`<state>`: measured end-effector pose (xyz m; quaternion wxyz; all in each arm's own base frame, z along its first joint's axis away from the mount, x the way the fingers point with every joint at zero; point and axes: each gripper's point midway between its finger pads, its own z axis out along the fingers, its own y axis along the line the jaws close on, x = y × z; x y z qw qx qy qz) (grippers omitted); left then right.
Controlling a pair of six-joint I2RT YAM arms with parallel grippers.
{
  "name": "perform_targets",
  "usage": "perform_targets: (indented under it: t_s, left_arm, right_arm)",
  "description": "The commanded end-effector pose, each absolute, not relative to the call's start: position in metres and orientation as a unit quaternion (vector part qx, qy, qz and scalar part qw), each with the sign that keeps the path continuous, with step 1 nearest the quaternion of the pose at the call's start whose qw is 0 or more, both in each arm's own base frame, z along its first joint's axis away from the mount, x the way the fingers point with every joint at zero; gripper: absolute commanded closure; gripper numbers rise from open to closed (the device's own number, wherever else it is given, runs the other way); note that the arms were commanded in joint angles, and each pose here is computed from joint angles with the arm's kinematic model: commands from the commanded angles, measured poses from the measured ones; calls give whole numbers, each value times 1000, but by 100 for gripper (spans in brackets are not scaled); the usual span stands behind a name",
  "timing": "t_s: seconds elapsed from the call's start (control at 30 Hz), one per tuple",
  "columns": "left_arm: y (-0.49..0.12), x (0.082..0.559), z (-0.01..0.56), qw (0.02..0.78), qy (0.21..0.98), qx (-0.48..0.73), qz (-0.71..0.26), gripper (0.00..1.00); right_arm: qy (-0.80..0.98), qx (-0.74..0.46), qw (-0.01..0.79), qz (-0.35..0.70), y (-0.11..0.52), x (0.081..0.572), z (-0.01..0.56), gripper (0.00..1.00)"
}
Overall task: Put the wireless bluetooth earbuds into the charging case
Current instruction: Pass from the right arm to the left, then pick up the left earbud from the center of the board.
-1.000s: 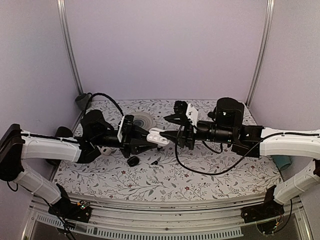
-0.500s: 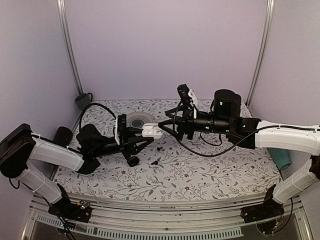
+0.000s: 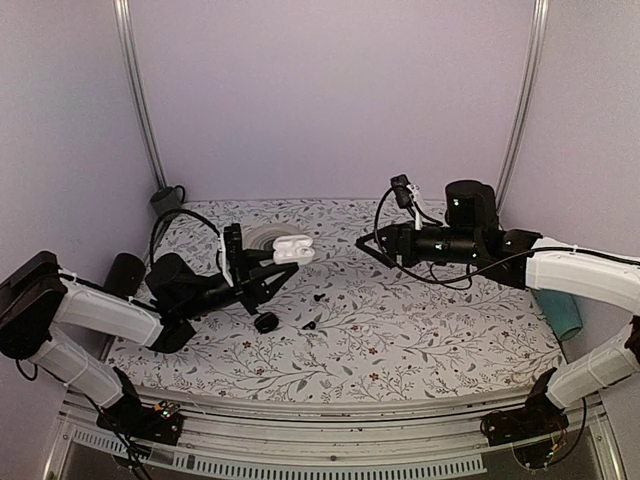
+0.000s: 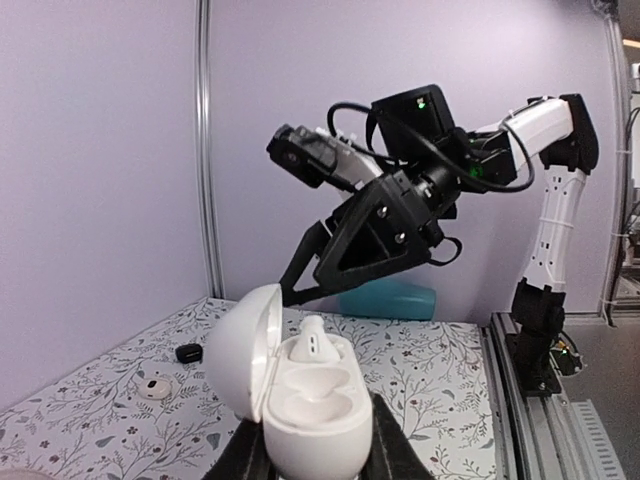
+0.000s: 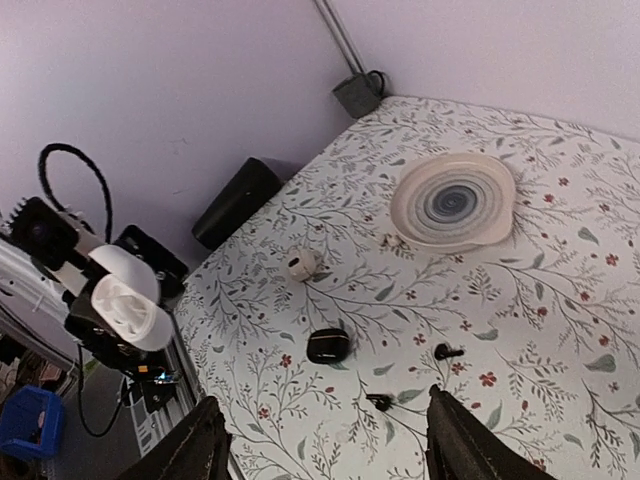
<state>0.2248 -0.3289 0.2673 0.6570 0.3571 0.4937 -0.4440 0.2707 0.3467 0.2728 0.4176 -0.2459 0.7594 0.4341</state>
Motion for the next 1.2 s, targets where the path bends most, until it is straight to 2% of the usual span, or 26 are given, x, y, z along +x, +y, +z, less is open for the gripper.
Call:
perform_targets:
  t_s: [0.0,0.17,0.3,0.67,0.93,1.17]
  left_arm:
    - [-313,229,283,681,485,339,-431,100]
    - [-310,232,286,680,487,340,-431,100]
    - [-309,232,289,680,484,340,-433,100]
    - [-303,229,295,683,482,347,-425,100]
    - [-301,227,296,683,479,351,-425,100]
    - [-299,226,297,685,477,352,-423,100]
  right_arm:
    - [850,-214,305,373,317,260,185,37]
    - [890,-210,213,345,323,240,125,49]
    - [909,-224,175,306,323,239,89,51]
    - [925,-168,140,311,330,255,50,38]
    - [926,-152,144,315,340,260,45,36]
    - [934,-142,113,307,349,238,44,36]
